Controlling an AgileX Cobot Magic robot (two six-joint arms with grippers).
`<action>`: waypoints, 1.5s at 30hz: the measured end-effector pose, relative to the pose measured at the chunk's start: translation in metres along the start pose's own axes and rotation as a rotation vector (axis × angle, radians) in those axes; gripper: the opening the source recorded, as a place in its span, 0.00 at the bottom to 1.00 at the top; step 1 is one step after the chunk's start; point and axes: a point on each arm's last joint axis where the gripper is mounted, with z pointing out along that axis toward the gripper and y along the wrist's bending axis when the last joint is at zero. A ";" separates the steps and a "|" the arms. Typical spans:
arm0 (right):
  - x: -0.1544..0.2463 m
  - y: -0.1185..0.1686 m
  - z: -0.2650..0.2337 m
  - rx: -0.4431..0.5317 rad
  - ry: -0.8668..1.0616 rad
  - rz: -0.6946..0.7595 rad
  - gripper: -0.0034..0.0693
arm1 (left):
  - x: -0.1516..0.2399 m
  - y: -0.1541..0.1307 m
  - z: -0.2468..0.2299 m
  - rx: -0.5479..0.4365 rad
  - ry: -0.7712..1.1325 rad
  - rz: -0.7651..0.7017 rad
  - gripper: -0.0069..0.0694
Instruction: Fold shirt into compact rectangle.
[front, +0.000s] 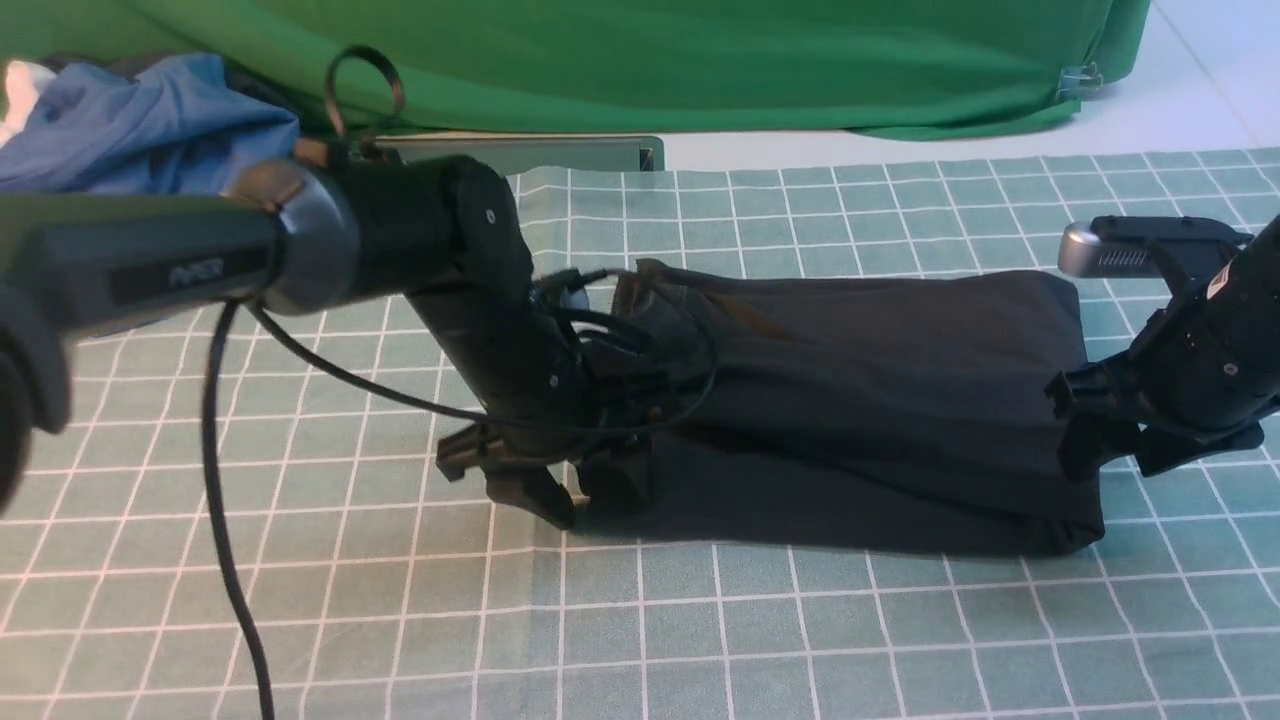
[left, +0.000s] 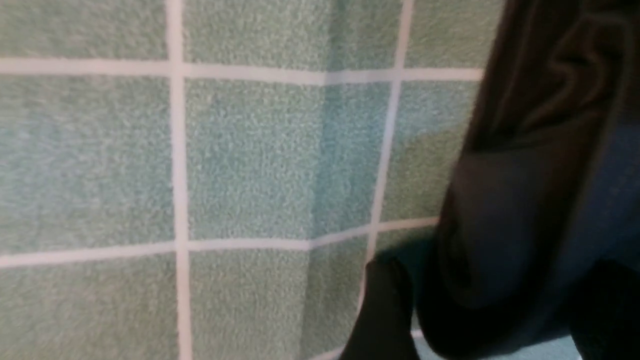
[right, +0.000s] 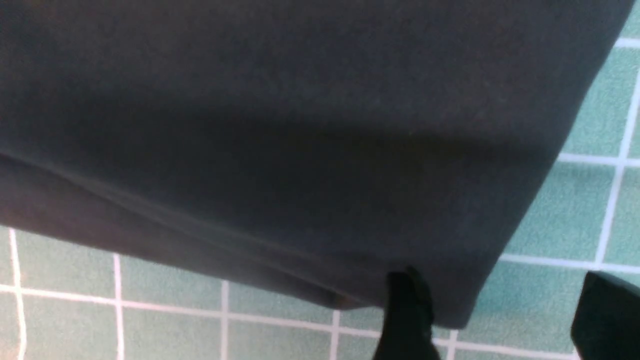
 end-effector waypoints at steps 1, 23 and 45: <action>0.000 0.000 0.000 -0.001 -0.004 0.001 0.67 | 0.001 -0.001 0.001 -0.001 0.002 0.007 0.67; 0.055 0.010 -0.106 -0.042 -0.078 -0.076 0.08 | 0.048 -0.033 -0.005 -0.018 0.130 0.207 0.11; 0.135 0.007 -0.202 0.001 -0.459 -0.186 0.08 | 0.047 -0.032 -0.032 -0.079 0.040 0.163 0.39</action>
